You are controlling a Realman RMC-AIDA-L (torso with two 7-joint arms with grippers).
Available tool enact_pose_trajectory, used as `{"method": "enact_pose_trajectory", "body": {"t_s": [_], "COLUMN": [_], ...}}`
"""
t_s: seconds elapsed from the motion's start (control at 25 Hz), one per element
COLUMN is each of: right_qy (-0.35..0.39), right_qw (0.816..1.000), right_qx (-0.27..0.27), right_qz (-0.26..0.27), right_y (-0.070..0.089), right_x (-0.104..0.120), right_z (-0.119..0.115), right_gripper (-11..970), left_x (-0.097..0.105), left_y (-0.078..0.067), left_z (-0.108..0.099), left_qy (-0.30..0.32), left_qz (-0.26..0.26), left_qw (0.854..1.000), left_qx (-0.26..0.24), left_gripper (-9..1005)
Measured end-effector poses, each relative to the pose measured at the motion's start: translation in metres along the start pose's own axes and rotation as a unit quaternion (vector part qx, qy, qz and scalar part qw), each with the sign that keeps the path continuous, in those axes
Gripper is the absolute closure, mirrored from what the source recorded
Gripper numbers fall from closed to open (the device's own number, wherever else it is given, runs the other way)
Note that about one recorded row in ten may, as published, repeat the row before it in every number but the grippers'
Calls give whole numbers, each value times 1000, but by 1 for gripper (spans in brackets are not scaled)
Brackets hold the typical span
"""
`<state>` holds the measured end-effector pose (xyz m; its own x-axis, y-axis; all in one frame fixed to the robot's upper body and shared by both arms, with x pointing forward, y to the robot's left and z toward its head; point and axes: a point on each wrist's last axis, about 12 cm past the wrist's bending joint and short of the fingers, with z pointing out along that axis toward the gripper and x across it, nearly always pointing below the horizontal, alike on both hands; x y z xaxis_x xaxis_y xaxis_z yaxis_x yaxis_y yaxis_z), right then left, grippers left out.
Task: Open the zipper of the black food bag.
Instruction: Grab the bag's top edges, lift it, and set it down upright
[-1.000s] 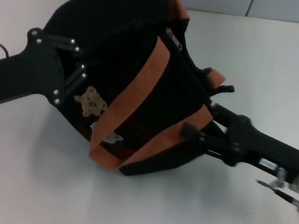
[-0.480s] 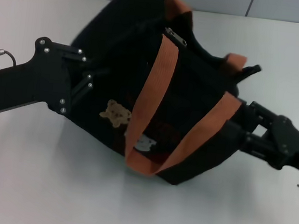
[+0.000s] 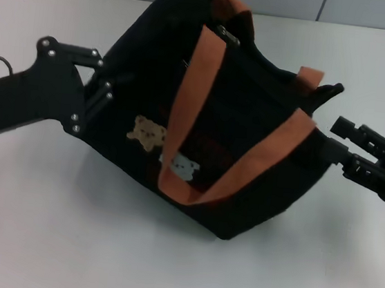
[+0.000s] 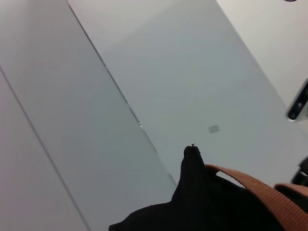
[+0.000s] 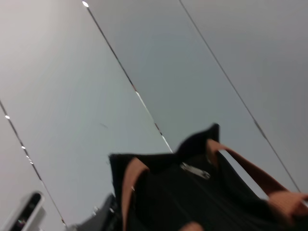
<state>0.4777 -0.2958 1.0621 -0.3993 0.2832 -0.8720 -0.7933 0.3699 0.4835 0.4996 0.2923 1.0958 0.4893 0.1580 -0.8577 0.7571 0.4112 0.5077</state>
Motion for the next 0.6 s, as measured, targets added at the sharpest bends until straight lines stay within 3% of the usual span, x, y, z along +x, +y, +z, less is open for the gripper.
{"method": "enact_pose_trajectory", "body": {"t_s": [0.16, 0.28, 0.4, 0.44, 0.48, 0.52, 0.6], "right_qy": [12, 20, 44, 60, 60, 78, 88], "right_qw": [1000, 999, 999, 998, 998, 996, 995], "right_qx": [17, 25, 11, -6, -6, -28, -40], "right_qz": [8, 10, 17, 19, 19, 18, 17], "right_y": [-2, -4, -4, -3, -3, -1, 0], "right_x": [3, 6, 11, 15, 15, 18, 20], "right_z": [-6, -6, 8, 25, 25, 45, 56], "right_gripper": [183, 185, 186, 186, 187, 187, 188], "left_x": [-1, -4, -11, -17, -17, -21, -29], "left_y": [6, 19, 38, 47, 47, 50, 53], "left_z": [-4, -9, -11, -12, -12, -11, -8], "left_qy": [3, 7, 10, 7, 7, 3, -10], "left_qz": [12, 30, 52, 65, 65, 73, 89], "left_qw": [1000, 999, 998, 998, 998, 997, 996], "left_qx": [-18, -32, -27, -16, -16, -7, 17], "left_gripper": [923, 922, 922, 922, 922, 922, 922]}}
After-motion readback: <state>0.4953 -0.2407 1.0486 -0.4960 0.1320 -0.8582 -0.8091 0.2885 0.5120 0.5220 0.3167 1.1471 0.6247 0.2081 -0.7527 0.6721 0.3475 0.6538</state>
